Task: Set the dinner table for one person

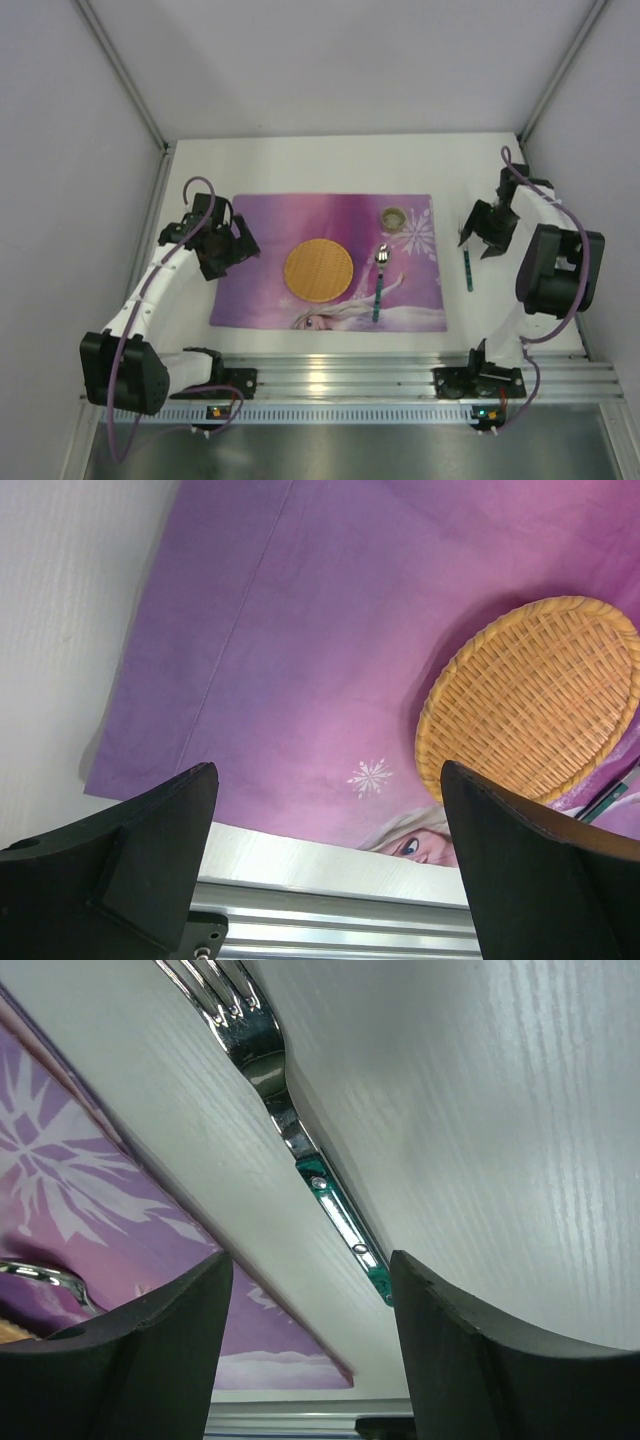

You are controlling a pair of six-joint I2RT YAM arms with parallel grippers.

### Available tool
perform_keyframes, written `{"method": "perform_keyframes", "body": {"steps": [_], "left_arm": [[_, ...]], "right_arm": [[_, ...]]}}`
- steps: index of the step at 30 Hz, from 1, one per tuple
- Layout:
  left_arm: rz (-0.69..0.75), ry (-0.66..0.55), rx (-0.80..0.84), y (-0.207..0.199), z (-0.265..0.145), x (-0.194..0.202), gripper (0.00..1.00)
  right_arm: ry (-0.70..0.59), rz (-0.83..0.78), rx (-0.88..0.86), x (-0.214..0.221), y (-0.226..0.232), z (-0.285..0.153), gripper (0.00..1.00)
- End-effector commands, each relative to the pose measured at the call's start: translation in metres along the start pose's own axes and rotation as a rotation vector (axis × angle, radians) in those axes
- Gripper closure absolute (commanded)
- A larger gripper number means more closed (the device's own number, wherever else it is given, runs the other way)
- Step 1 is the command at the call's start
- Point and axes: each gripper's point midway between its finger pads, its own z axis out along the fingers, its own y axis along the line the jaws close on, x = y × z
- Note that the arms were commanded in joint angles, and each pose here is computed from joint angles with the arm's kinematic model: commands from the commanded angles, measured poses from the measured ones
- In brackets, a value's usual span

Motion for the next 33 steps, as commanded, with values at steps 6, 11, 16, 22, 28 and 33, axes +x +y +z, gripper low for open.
{"method": "perform_keyframes", "body": {"steps": [6,11,16,22,28,33], "left_arm": [[0.004,-0.036,0.042,-0.008,-0.001,-0.008,0.02],[0.013,-0.048,0.028,-0.003,-0.005,-0.007,0.02],[0.022,-0.043,0.024,-0.002,-0.009,-0.007,0.02],[0.056,-0.049,0.025,-0.008,-0.010,-0.014,0.02],[0.151,-0.100,0.016,-0.044,-0.013,-0.037,0.02],[0.348,-0.169,0.077,-0.119,-0.026,-0.051,0.02]], "right_arm": [[0.032,-0.091,0.086,0.000,-0.008,0.016,0.37],[0.052,-0.090,0.138,-0.001,-0.016,0.034,0.41],[0.058,-0.099,0.138,-0.005,-0.008,0.054,0.57],[0.041,-0.148,0.158,-0.004,0.005,0.061,0.94],[0.002,-0.133,-0.032,-0.003,0.047,0.029,1.00],[-0.136,-0.050,-0.215,-0.021,0.098,-0.052,1.00]]}}
